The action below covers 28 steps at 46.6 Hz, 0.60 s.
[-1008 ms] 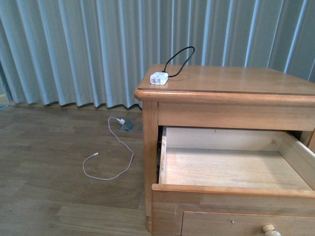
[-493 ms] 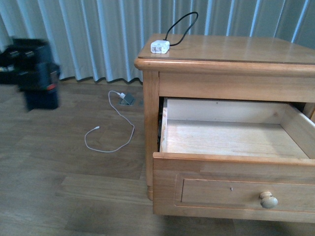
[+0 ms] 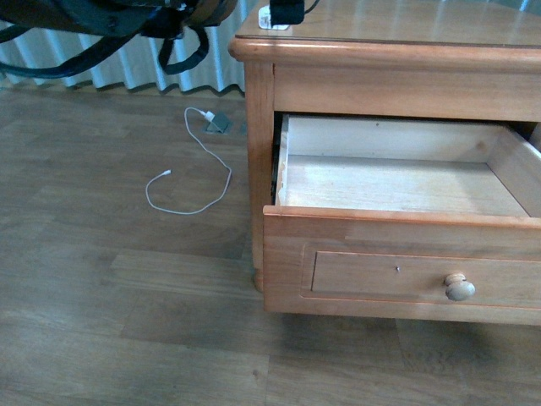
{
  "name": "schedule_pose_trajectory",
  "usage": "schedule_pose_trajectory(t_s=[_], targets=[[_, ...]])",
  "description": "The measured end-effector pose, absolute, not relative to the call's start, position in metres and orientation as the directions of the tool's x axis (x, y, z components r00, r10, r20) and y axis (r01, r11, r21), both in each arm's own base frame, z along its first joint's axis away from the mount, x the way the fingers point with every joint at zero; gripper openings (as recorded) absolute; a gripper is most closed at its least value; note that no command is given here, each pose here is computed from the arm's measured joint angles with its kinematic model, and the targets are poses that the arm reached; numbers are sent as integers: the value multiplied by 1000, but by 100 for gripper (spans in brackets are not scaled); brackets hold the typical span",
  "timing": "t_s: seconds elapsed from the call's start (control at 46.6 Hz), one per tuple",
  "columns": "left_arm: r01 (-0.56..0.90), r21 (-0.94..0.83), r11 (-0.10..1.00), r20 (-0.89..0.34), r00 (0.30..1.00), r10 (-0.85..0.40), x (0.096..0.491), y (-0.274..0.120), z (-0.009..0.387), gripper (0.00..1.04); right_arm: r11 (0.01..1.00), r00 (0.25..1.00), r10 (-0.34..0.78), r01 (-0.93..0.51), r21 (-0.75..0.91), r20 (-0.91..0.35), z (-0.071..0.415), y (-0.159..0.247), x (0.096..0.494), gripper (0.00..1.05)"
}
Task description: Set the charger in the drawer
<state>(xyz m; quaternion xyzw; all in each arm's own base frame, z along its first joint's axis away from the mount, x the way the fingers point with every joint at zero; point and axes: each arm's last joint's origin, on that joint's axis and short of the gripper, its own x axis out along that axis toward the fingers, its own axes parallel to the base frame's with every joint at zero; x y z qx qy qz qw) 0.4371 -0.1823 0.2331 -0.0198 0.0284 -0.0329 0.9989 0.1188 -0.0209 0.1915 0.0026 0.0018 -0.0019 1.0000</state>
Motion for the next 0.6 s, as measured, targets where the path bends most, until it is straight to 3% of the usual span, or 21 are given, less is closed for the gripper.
schedule_pose_trajectory(t_s=[0.3, 0.6], targets=[[68, -63, 996, -25, 997, -70, 481, -214, 237, 99, 1000, 1000, -4, 4, 6, -4, 192, -21, 119, 96], [50, -49, 998, -89, 995, -55, 506, -223, 221, 99, 1000, 1000, -4, 4, 5, -4, 192, -21, 119, 96]])
